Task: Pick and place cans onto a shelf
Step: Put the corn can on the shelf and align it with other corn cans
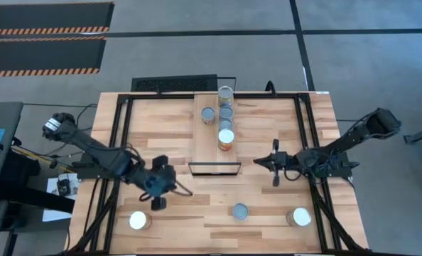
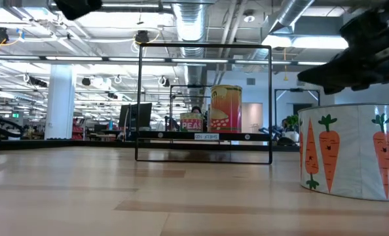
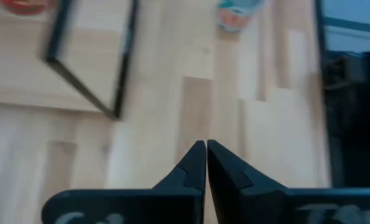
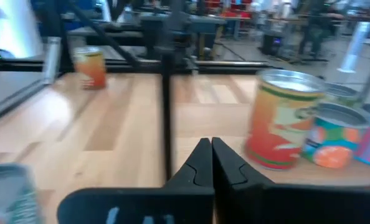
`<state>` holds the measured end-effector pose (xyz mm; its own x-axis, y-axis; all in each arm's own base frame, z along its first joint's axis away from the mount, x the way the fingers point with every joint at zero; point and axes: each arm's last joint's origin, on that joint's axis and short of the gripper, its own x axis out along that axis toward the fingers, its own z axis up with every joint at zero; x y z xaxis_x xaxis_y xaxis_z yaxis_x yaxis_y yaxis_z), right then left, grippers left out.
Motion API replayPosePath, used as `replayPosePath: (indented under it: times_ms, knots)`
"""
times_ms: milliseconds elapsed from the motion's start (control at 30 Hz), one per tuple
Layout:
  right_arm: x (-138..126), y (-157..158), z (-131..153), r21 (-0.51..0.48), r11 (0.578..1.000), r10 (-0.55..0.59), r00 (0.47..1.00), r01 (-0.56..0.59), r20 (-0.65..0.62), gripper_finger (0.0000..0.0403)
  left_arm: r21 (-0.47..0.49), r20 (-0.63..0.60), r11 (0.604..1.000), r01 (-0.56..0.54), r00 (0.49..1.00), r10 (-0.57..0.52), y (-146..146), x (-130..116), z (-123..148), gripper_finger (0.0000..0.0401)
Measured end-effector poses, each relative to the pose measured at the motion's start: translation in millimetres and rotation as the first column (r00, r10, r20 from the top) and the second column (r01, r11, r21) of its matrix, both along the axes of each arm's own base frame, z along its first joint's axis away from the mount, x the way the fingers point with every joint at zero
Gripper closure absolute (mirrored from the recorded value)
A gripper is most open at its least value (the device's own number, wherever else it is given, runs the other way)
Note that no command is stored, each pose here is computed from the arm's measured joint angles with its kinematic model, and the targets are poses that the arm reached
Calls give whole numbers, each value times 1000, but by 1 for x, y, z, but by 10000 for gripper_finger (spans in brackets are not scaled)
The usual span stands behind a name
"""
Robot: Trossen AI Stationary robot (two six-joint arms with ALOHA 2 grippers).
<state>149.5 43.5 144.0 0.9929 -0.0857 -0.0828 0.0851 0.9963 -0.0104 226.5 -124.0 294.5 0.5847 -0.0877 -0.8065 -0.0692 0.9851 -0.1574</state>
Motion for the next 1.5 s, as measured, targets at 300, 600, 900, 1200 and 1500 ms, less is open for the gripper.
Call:
replayPosePath:
  times_ms: [300,600,900,1200,1500]
  knots:
    - [-3,9,2,4,998,60,998,-60,20,392,-66,-52,998,16,998,-20,-36,-29,-2,401]
    - [-2,16,7,54,994,97,994,-99,41,397,-98,-124,993,-65,991,53,-55,-56,-6,401]
    - [-15,37,7,48,995,90,995,-92,44,396,62,-362,991,-122,922,137,-100,-49,-18,401]
    - [-26,50,7,47,992,116,992,-118,45,394,170,-471,963,-207,841,265,-150,-11,-15,395]
    - [-34,59,8,79,987,139,989,-143,52,394,225,-530,878,-423,703,475,-160,-9,-24,312]
